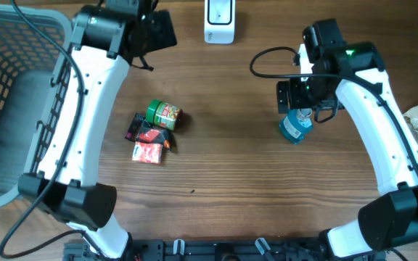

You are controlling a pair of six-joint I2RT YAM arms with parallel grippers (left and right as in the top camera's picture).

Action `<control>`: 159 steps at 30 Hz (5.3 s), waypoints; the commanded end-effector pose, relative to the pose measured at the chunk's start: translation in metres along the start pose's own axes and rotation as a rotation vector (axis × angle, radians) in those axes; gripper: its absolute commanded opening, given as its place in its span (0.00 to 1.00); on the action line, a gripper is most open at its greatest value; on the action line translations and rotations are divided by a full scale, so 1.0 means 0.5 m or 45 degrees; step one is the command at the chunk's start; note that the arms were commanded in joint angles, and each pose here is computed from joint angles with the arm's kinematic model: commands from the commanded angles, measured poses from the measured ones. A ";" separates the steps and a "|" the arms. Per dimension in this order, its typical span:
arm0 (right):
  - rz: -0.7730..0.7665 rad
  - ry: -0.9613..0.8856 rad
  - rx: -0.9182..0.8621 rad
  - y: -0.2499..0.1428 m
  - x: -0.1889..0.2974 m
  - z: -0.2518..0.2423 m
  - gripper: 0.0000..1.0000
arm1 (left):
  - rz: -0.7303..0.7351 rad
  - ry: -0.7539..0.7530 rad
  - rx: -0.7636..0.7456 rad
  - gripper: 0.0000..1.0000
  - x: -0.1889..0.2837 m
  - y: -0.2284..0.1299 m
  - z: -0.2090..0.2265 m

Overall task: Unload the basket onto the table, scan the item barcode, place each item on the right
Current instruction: 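Grasp the Listerine bottle with the right gripper and move it to the right edge, then grasp the green-capped jar with the left gripper and lift it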

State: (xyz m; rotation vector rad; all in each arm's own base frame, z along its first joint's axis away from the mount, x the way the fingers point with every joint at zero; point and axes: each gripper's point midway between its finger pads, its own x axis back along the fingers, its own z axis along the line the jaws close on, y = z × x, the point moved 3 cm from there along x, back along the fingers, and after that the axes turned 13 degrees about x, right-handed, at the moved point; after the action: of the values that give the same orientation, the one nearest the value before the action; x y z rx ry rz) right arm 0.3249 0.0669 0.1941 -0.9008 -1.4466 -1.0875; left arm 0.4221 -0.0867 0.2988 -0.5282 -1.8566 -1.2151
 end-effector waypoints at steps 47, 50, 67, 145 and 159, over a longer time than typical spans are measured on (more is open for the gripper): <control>0.061 -0.265 -0.080 -0.012 -0.032 -0.111 0.18 | 0.274 0.200 0.182 1.00 -0.299 -0.292 0.105; 0.040 -0.284 -0.202 -0.018 -0.030 -0.165 0.19 | 0.274 0.201 0.181 1.00 -0.299 -0.292 0.105; -0.186 -0.321 -0.944 -0.163 0.000 -0.513 0.36 | 0.289 0.230 0.167 1.00 -0.296 -0.298 0.114; -0.535 -0.235 -0.943 -0.135 0.269 -0.351 0.99 | 0.531 -0.132 -0.868 0.85 -0.312 -0.354 0.134; -0.538 -0.236 -0.945 -0.133 0.267 -0.353 0.99 | 0.406 -0.048 -0.841 0.83 -0.277 -0.309 0.142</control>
State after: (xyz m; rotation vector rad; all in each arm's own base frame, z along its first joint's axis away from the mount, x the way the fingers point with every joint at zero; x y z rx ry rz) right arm 0.2941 -0.1281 0.3101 -1.2901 -1.4150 -1.9391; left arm 0.3593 -0.0863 0.0708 -1.2286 -1.2689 -1.5516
